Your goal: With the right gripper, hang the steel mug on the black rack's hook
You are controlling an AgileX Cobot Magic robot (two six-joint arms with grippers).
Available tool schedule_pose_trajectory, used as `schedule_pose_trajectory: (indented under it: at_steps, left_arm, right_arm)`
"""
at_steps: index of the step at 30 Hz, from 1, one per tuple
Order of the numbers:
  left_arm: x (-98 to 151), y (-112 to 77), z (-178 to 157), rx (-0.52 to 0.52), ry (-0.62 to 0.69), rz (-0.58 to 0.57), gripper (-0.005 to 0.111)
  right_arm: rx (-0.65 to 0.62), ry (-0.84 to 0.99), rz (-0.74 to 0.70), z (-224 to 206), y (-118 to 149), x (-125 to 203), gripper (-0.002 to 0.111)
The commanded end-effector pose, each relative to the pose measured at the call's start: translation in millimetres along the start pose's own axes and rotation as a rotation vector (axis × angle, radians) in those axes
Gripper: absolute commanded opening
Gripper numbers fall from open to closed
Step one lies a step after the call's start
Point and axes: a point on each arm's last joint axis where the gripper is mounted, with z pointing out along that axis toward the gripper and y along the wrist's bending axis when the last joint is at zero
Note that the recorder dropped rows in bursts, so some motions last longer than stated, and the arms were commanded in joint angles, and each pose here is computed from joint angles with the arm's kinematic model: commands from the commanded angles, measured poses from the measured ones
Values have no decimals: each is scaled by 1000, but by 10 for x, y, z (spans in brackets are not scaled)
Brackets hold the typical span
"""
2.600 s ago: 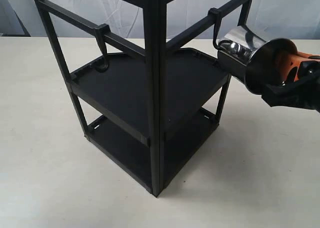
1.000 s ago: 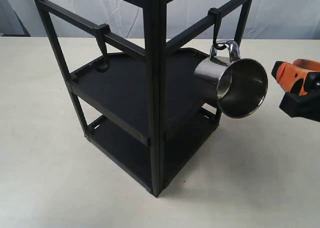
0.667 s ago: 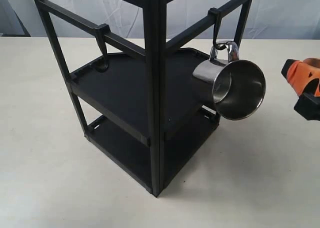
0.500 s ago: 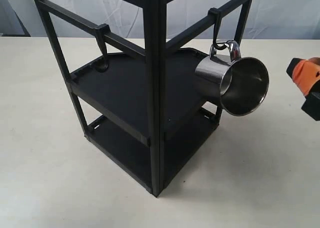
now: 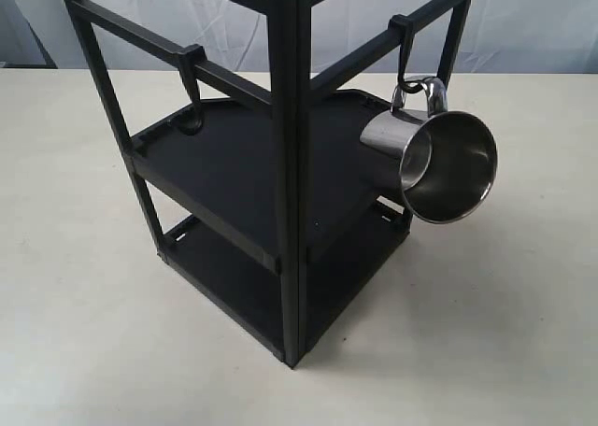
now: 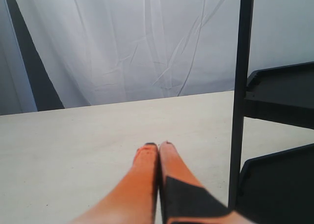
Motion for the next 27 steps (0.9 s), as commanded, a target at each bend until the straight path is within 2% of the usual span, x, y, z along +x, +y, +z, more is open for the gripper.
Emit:
schedule_pose_trajectory:
  at_steps: [1,7,9,11,12,14,16,19,22,27]
  left_arm:
    - [-6,-3,-4,5,-10,-2,2]
    - [-6,-3,-4,5,-10,-2,2]
    - [-6,-3,-4,5,-10,-2,2]
    - [-6,-3,-4,5,-10,-2,2]
    - [-6,-3,-4,5,-10,-2,2]
    - [-6,-3,-4,5,-10,-2,2]
    - [-6,-3,-4,5,-10,-2,2]
    - [-6,-3,-4,5,-10,-2,2]
    - [-6,-3,-4,5,-10,-2,2]
    - [-6,-3,-4,5,-10,-2,2]
  right_arm:
    - [-9,-35,3,-35,7,-33,0]
    - [-8,-19,3,-35,6,-20,0]
    - [4,38,-16,-36,-7,42,0]
    - [94,153,-30,-57,-87,146,0]
    - [201,242,3,-90,-175,231,0]
    - [316,306,31,-166,-252,291,0]
    - [379,292,38,-243,-273,284,0]
    - [412,177,-44,-405,-253,262,0]
    - [453,104,-82,-546,-282,402,0]
    - [506,187,-28,-547,-450,738,0]
